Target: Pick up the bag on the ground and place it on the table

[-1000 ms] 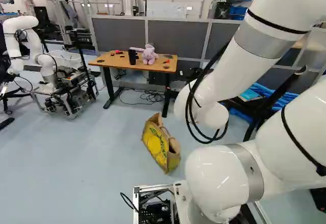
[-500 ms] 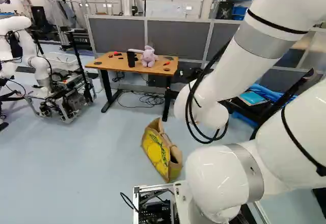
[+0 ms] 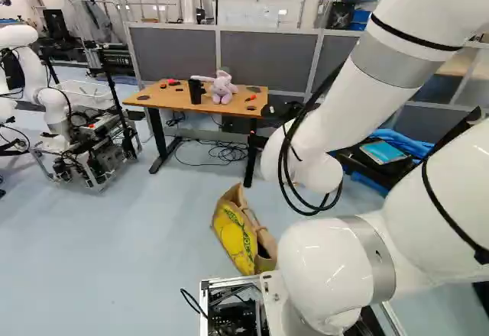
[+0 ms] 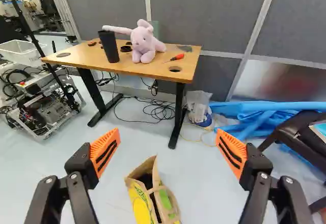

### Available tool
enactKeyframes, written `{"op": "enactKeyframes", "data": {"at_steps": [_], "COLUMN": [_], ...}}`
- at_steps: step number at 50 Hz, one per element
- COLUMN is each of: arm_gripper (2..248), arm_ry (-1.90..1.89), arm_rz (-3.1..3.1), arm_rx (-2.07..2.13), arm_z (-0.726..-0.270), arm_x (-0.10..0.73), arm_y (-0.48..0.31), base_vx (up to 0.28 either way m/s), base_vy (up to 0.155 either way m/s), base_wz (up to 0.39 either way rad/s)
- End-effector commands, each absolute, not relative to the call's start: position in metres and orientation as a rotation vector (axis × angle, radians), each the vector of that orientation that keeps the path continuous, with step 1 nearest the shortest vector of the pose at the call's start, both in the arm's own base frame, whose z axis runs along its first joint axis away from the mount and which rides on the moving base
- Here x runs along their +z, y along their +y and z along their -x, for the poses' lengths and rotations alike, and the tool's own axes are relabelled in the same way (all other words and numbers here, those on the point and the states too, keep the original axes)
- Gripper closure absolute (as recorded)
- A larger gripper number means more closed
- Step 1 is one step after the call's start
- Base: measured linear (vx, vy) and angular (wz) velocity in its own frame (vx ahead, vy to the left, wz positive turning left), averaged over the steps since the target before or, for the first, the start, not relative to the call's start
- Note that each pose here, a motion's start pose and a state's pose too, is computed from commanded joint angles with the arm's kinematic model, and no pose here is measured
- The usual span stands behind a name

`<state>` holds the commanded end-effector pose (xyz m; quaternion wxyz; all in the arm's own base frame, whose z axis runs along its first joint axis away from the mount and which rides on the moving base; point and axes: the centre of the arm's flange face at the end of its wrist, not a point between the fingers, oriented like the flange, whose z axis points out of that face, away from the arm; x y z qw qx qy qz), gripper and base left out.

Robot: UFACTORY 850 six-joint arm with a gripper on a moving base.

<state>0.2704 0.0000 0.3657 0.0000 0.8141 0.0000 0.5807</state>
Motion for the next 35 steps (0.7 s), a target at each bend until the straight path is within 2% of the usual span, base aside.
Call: {"op": "enactKeyframes", "data": {"at_steps": [19, 35], "arm_gripper": [3, 3], "arm_ry": [0.003, 0.041], "arm_rz": [-2.584, -2.657], "arm_rx": [1.790, 1.707], "arm_z": [-0.272, -0.298], "arm_x": [0.364, 0.362], "arm_y": [0.001, 0.009], "base_vx": [0.000, 0.000], "base_vy": [0.000, 0.000], "base_wz": [0.000, 0.000]}}
